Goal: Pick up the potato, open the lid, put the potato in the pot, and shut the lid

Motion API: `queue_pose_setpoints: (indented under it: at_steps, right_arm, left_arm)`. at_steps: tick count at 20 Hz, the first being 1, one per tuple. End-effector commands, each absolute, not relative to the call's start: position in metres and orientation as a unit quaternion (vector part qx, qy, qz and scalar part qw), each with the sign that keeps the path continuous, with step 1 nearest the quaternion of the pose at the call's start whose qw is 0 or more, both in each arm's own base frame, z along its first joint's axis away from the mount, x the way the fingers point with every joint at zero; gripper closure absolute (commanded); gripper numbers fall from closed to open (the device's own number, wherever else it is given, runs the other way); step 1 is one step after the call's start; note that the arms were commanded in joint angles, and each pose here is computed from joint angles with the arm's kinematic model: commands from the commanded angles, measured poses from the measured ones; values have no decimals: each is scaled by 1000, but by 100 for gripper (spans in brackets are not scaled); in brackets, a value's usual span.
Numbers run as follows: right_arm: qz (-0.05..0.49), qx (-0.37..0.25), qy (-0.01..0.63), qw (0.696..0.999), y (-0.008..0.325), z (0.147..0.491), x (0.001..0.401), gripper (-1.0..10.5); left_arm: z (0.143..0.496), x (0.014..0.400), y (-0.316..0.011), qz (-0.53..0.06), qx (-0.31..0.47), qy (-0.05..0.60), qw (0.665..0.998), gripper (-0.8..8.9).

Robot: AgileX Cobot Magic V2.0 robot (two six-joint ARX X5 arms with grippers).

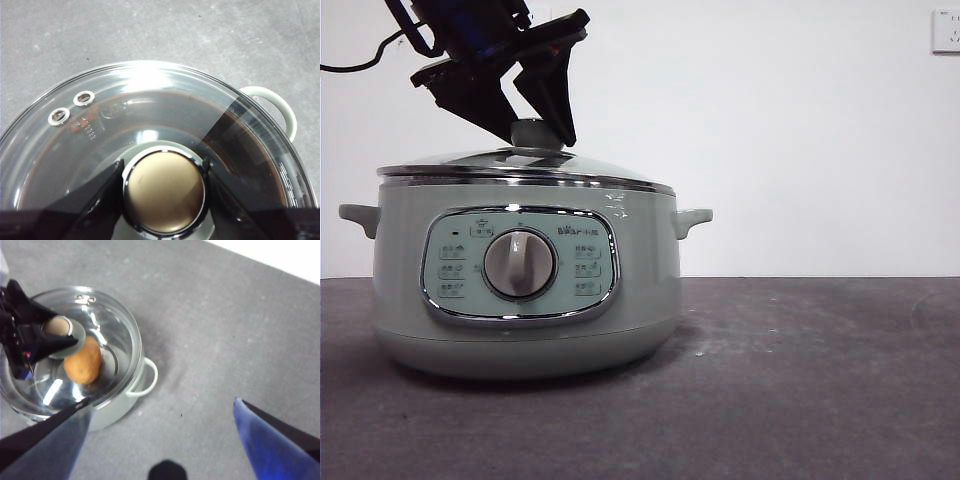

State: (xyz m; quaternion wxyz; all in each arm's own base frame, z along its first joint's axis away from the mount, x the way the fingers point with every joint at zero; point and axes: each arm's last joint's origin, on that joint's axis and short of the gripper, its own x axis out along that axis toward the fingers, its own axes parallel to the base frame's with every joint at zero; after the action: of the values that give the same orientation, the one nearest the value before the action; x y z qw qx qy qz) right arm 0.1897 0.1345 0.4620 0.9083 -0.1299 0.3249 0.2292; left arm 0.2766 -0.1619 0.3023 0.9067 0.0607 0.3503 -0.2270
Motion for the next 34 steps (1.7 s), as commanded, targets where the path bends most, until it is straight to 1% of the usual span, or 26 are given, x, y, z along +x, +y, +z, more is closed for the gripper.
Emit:
queue_pose_setpoints:
  at_steps: [1, 2, 3, 4, 5, 6, 9, 12, 15, 17, 18, 20, 21, 22, 24, 25, 26, 28, 29, 32, 34]
  right_arm:
    - [221, -108, 334, 910, 134, 462, 189, 476]
    - [217, -98, 340, 910, 134, 461, 189, 476]
    - [216, -98, 344, 909, 134, 461, 188, 477]
    - [215, -100, 348, 907, 133, 460, 188, 476]
    - [214, -102, 352, 905, 133, 459, 187, 476]
    - [214, -104, 356, 904, 132, 458, 187, 477]
    - [213, -105, 359, 903, 132, 458, 187, 477]
    - [212, -102, 359, 903, 132, 458, 187, 477]
    - [212, -101, 358, 904, 132, 458, 187, 478]
    - [212, -100, 355, 905, 133, 459, 187, 479]
    - [211, -100, 354, 905, 132, 459, 187, 486]
    - [205, -101, 348, 909, 132, 459, 187, 621]
    - [193, -102, 338, 915, 131, 460, 187, 694]
    - [180, -104, 328, 922, 129, 459, 186, 761]
    - [181, -98, 315, 926, 126, 455, 182, 864]
    - [181, -96, 309, 929, 124, 452, 179, 902]
    - [182, -94, 301, 931, 122, 449, 176, 927]
    - [185, -88, 283, 937, 117, 440, 169, 928]
    - [187, -86, 271, 940, 113, 434, 165, 929]
    - [194, -67, 227, 952, 103, 411, 150, 928]
    - [196, -54, 198, 959, 95, 390, 139, 930]
  left_arm:
    - [292, 278, -165, -231, 63, 373, 897, 811]
    - [293, 278, -165, -231, 63, 372, 897, 773]
    - [293, 278, -165, -231, 63, 372, 897, 660]
    - [293, 278, -165, -230, 63, 372, 897, 506]
    - [293, 278, -165, -231, 62, 371, 897, 394]
    - [293, 278, -165, -231, 62, 369, 898, 373]
    - [295, 280, -166, -232, 59, 358, 903, 373]
    - [308, 279, -164, -225, 52, 318, 919, 373]
    - [341, 264, -156, -232, 37, 271, 933, 373]
    - [371, 243, -146, -247, 24, 232, 941, 373]
    - [385, 229, -141, -260, 17, 210, 942, 375]
    - [408, 198, -129, -276, 8, 172, 946, 379]
    - [416, 183, -121, -278, 6, 160, 947, 422]
    - [422, 169, -113, -280, 5, 152, 948, 541]
    - [430, 145, -96, -278, 11, 143, 950, 835]
    - [432, 135, -88, -261, 21, 138, 955, 821]
    - [433, 127, -81, -229, 26, 137, 963, 821]
    - [433, 117, -71, -181, 49, 140, 972, 822]
    - [432, 114, -68, -172, 55, 144, 973, 822]
    - [428, 102, -60, -175, 59, 132, 974, 822]
    - [414, 97, -57, -175, 53, 120, 976, 822]
